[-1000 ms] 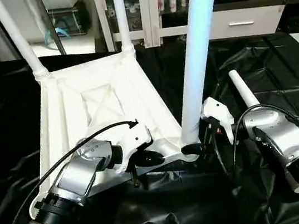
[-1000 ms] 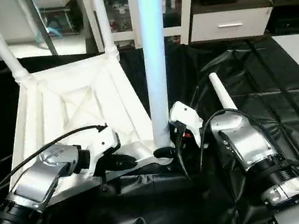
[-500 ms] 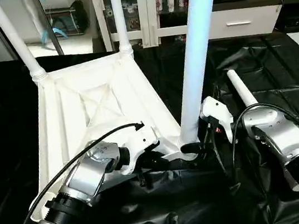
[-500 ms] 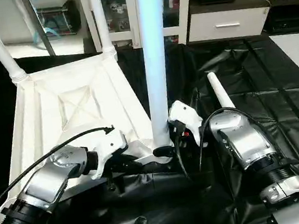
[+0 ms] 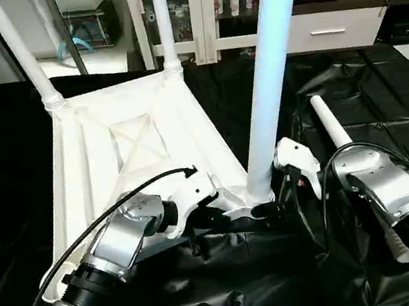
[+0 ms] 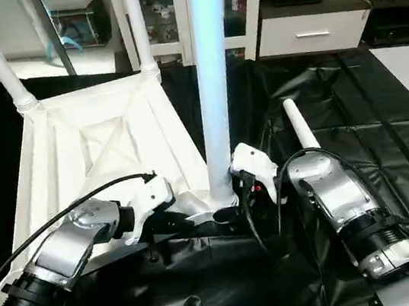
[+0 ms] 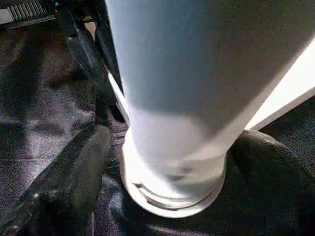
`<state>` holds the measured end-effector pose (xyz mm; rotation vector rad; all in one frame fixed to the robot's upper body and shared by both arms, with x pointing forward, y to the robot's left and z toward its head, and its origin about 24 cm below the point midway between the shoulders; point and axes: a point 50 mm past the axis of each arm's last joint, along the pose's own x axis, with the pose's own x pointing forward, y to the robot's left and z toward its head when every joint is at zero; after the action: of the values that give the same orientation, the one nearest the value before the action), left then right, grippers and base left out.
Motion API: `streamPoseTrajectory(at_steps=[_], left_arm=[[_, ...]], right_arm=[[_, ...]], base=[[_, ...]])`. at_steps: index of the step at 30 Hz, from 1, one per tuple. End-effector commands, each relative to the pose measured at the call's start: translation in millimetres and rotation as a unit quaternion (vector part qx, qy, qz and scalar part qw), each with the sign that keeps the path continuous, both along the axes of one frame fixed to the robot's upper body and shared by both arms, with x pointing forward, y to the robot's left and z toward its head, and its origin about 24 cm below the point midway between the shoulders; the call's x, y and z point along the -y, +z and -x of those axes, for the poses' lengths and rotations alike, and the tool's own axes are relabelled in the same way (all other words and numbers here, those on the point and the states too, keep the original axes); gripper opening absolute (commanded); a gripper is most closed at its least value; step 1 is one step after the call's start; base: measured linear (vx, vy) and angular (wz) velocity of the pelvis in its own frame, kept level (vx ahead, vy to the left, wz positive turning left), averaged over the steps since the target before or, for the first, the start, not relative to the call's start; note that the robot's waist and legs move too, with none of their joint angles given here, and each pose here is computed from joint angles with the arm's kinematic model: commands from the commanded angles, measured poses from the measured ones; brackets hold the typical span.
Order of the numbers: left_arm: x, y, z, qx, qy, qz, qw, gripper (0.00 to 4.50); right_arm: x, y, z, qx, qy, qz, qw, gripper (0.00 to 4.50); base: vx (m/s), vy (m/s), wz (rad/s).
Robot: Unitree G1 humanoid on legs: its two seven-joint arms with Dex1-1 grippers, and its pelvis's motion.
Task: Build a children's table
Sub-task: Rotate leg to tighten
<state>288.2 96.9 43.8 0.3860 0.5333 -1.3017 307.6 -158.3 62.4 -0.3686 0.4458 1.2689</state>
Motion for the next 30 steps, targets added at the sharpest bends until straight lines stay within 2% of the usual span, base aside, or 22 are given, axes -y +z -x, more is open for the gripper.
streamPoseTrajectory(at_steps=[1, 4, 6, 8, 18, 23, 30], left_arm=[[2, -18.1, 12.1, -0.045, -0.013, -0.013, 0.999, 0.08], [2, -18.0, 11.8, -0.045, -0.011, -0.013, 0.999, 0.08], [2, -17.7, 11.7, -0.045, -0.009, -0.013, 0.999, 0.0], [2, -17.6, 11.2, -0.045, -0.008, -0.013, 0.999, 0.0], [1, -17.7, 10.4, -0.046, -0.006, -0.014, 0.999, 0.0], [0, -17.7, 9.6, -0.047, -0.002, -0.013, 0.999, 0.0], [-1, -17.5, 8.8, -0.045, 0.003, -0.013, 0.999, 0.0]], right_arm=[[-6.6, 6.0, -3.7, 0.017, 0.011, -0.003, 1.0, 4.17], [-7.7, 6.2, -5.8, 0.018, 0.007, -0.005, 1.0, 4.17], [-8.0, 6.7, -6.5, 0.017, 0.006, -0.008, 1.0, 3.89], [-8.0, 6.8, -6.9, 0.016, 0.005, -0.009, 1.0, 3.89], [-8.5, 5.8, -5.8, 0.005, 0.007, -0.017, 1.0, 2.91], [-8.9, 3.3, -5.6, 0.002, 0.0, -0.019, 1.0, 2.71], [-9.9, -5.6, -4.7, -0.005, -0.017, -0.019, 1.0, 2.64]], base=[[0.0, 0.0, 0.0], [0.0, 0.0, 0.0], [0.0, 0.0, 0.0], [0.0, 0.0, 0.0], [0.0, 0.0, 0.0], [0.0, 0.0, 0.0], [0.0, 0.0, 0.0]])
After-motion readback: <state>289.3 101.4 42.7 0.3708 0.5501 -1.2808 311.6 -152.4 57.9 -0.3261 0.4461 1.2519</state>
